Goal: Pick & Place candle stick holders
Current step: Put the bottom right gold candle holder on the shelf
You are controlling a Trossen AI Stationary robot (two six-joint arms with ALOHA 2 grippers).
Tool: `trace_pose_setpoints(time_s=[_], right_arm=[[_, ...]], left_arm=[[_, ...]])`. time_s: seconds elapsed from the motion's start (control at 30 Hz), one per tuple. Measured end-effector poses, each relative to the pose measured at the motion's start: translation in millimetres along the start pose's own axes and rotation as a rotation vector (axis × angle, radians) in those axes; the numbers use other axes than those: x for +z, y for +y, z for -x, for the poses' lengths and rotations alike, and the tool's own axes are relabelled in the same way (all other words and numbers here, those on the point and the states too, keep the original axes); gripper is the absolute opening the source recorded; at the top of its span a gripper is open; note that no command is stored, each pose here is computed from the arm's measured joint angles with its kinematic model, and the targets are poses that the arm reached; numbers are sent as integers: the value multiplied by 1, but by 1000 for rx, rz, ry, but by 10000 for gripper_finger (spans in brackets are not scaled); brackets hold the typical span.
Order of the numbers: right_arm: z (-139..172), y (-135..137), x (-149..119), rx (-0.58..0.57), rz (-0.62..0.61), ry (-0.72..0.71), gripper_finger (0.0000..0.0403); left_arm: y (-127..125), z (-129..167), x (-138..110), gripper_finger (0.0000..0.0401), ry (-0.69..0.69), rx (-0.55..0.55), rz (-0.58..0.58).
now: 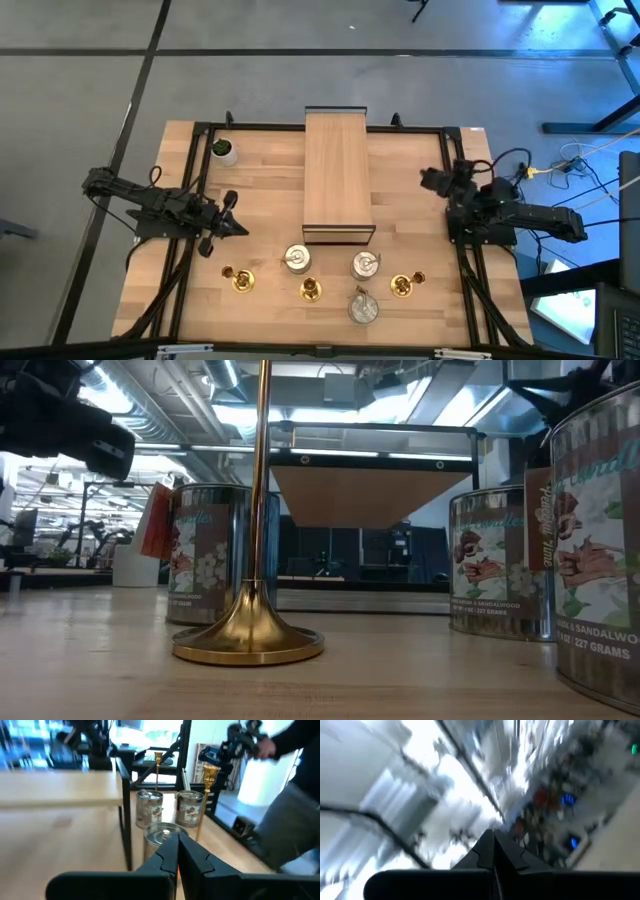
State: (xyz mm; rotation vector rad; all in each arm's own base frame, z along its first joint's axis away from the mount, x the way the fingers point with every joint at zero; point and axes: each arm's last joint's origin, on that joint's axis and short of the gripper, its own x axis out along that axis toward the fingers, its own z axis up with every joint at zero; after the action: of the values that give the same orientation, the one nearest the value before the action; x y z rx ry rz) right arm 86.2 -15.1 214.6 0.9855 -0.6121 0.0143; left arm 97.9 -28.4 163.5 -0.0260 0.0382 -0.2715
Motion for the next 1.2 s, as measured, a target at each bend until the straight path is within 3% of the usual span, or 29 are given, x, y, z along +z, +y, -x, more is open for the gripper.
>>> trace_pose_setpoints(time_s=[0.13, 0.3, 0.47, 0.6, 0.7, 0.93, 1.2], right_arm=[[1, 9, 9, 48, -27, -160, 3], [3, 17, 15, 132, -51, -227, 3], [4, 19, 17, 156, -64, -241, 3], [4, 22, 17, 208, -85, -216, 3], [6, 27, 18, 298, -76, -161, 3], [0, 48, 26, 402, -19, -113, 3], [-39, 85, 38, 446, 93, -14, 3]], left_arm=[[1, 1, 12, 1, -120, 51, -47], [7, 8, 35, 1, -371, 272, -22], [11, 25, 61, 1, -713, 396, 237], [17, 32, 64, 1, -857, 514, 550], [19, 29, 57, 1, -865, 562, 755], [19, 14, 44, 1, -763, 492, 935], [18, 6, 43, 1, -724, 466, 966]])
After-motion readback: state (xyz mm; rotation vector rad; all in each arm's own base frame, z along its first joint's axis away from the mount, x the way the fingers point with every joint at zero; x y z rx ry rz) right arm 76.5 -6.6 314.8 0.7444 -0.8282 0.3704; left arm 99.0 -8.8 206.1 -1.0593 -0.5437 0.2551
